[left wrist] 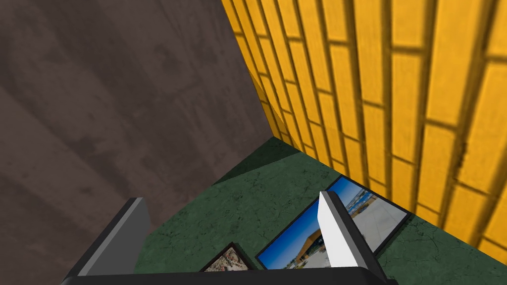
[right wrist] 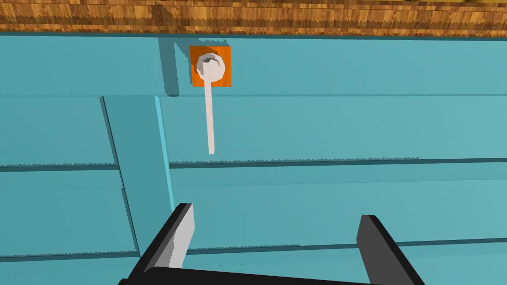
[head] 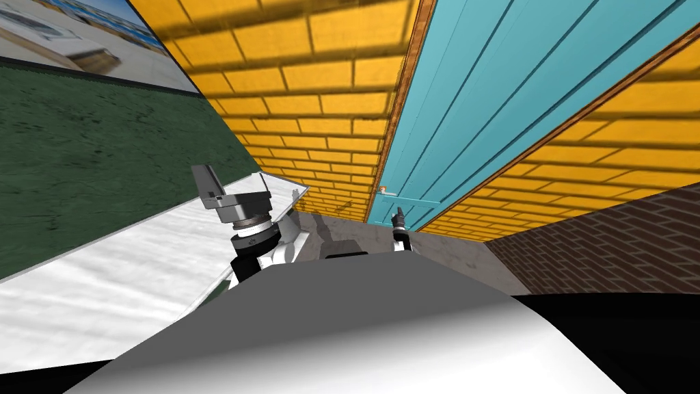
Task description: Pull the door open
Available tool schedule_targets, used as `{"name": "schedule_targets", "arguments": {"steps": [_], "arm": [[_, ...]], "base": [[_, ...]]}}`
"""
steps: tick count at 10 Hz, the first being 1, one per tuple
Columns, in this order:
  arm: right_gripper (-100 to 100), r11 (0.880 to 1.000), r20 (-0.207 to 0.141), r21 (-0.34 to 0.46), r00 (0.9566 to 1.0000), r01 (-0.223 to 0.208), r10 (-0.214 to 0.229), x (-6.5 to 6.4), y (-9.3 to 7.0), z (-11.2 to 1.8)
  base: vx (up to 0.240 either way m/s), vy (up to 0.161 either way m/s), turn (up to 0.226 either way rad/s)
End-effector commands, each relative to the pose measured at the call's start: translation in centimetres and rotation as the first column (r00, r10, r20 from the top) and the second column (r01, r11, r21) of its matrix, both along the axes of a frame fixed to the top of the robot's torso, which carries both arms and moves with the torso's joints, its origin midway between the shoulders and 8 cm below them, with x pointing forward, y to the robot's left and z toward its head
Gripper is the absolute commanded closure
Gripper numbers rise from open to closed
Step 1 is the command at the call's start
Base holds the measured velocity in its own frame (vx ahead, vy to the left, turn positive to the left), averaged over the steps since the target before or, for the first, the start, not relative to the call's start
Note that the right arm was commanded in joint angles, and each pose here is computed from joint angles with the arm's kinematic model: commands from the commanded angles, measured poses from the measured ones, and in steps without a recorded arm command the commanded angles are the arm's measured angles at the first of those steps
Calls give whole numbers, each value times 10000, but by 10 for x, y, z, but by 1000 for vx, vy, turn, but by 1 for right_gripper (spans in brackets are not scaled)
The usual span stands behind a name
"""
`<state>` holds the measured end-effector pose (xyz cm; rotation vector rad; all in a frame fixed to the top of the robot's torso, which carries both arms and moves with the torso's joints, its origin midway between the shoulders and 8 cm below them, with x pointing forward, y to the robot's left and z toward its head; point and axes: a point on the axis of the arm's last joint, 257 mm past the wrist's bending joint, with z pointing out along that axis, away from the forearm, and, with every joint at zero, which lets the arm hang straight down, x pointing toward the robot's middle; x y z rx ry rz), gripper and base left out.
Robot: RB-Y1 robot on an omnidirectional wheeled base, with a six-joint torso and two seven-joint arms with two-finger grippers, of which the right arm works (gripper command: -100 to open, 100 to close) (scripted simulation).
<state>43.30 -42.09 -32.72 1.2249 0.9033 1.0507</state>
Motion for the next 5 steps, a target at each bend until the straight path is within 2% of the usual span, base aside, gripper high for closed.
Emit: {"name": "schedule_targets", "arguments": {"steps": [1, 5], "arm": [[-100, 9999, -170, 42, 9997, 159, -158, -2, -8, -9], [-100, 9986, -544, 131, 9973, 511, -503, -7, -22, -28]], "base": [[90, -42, 100], [87, -35, 107]]}}
